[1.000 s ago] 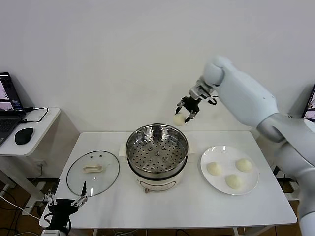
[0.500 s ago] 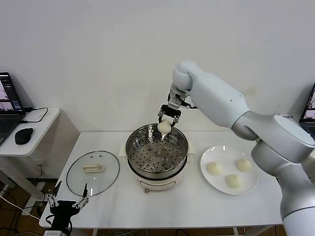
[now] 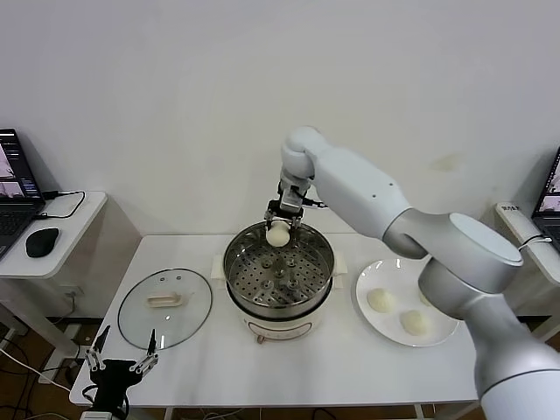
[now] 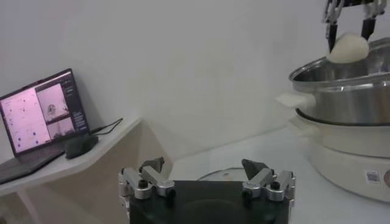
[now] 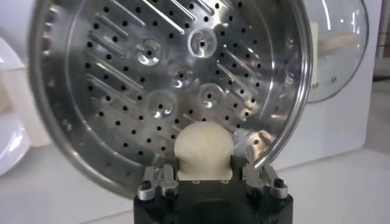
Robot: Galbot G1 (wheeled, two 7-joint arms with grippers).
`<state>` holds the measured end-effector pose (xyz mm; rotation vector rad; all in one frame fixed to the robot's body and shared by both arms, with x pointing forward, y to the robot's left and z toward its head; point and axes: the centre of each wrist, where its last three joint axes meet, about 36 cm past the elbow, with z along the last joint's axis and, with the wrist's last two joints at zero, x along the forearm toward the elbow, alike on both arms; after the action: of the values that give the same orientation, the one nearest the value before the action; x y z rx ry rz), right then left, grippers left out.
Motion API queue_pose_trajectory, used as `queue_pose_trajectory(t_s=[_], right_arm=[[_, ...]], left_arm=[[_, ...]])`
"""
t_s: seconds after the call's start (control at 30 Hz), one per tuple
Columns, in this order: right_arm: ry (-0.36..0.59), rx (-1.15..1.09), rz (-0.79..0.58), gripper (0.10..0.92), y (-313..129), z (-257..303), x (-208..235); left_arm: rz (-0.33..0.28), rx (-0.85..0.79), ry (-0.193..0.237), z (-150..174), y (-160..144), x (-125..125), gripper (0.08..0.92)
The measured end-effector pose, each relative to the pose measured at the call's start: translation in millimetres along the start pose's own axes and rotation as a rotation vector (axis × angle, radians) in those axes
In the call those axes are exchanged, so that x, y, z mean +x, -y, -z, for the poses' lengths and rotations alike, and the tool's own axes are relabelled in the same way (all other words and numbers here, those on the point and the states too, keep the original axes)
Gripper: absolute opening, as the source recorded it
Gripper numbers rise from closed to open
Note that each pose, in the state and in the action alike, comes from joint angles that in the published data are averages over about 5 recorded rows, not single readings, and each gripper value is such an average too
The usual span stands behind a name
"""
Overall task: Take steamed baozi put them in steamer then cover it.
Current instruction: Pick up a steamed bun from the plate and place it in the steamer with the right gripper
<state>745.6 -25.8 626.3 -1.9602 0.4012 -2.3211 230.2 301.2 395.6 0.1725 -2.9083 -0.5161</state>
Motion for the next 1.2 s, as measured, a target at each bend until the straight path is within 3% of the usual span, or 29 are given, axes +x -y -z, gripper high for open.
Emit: queue_pose_trajectory(t_s=[0.73, 0.83, 1.07, 1.2], right_arm=[[0.011, -0.047, -0.015, 0.546, -20, -3, -40], [0.011, -0.054, -0.018, 0.588, -23, -4, -41], [0.011, -0.089, -0.030, 0.779, -26, -8, -33], [0.011, -0.124, -0.048, 0.819, -27, -12, -16]], left_arm=[[-0.002, 0.007, -0.010, -2, 2, 2, 0.823], [-0.002, 0.007, -0.011, -2, 2, 2, 0.823], [-0.004, 0.011, -0.011, -3, 3, 1, 0.823], [-0.007, 0.015, -0.011, -3, 5, 0, 0.823]])
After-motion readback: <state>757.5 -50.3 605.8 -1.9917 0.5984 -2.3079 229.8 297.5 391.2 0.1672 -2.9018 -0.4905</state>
